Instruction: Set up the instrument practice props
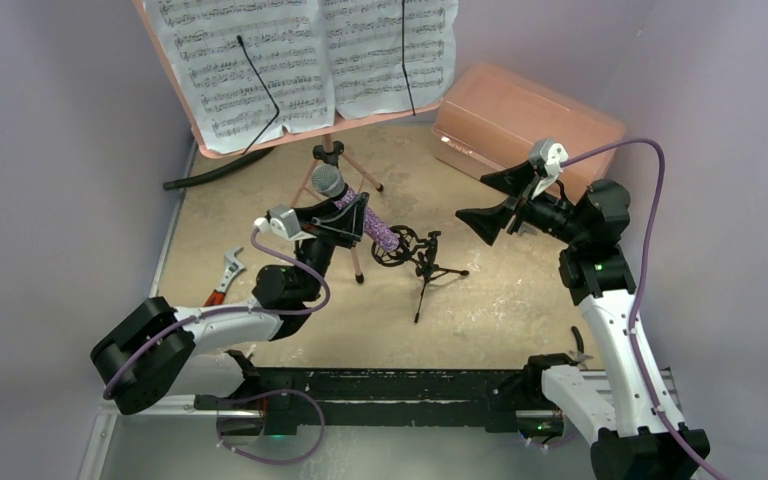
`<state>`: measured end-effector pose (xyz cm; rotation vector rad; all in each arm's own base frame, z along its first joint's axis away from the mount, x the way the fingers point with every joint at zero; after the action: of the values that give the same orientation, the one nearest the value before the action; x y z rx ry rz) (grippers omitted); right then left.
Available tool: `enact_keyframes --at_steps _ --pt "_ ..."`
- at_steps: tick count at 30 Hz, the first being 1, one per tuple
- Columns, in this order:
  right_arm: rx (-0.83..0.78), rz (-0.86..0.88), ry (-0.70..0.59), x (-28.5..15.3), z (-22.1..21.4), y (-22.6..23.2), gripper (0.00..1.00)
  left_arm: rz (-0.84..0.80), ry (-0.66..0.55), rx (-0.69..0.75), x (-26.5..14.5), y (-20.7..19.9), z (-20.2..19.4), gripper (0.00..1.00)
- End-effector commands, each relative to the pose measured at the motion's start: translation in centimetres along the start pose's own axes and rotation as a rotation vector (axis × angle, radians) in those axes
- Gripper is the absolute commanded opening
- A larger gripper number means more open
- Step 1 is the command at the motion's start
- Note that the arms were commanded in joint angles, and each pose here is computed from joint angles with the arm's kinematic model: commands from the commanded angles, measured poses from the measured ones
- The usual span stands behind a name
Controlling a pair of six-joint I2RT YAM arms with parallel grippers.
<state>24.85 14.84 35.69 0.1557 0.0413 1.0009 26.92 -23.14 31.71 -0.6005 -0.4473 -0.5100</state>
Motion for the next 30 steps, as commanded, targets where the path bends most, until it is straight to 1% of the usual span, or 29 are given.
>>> enact_keyframes --at_steps 1,30 --pt "-0.025 0.01 -0.019 0.15 0.67 0.23 0.98 -0.048 -0.23 -0.08 1.27 -1.72 5.59 0.0" --pt "-0.024 0.015 -0.019 0.22 0.89 0.39 0.98 -0.044 -0.306 -0.076 2.22 -1.85 6.48 0.0"
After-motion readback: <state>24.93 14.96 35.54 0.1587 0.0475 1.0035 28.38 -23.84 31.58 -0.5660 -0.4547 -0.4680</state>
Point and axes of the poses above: each gripper's point midway between its finger pads, its own x axis out along the fingers, its own y axis along the line the jaws close on, z = x × y, the point moved 2 cm from there along -x, back along the fingers, and after that the axes turned 4 degrees about x, right-handed, at the moved point
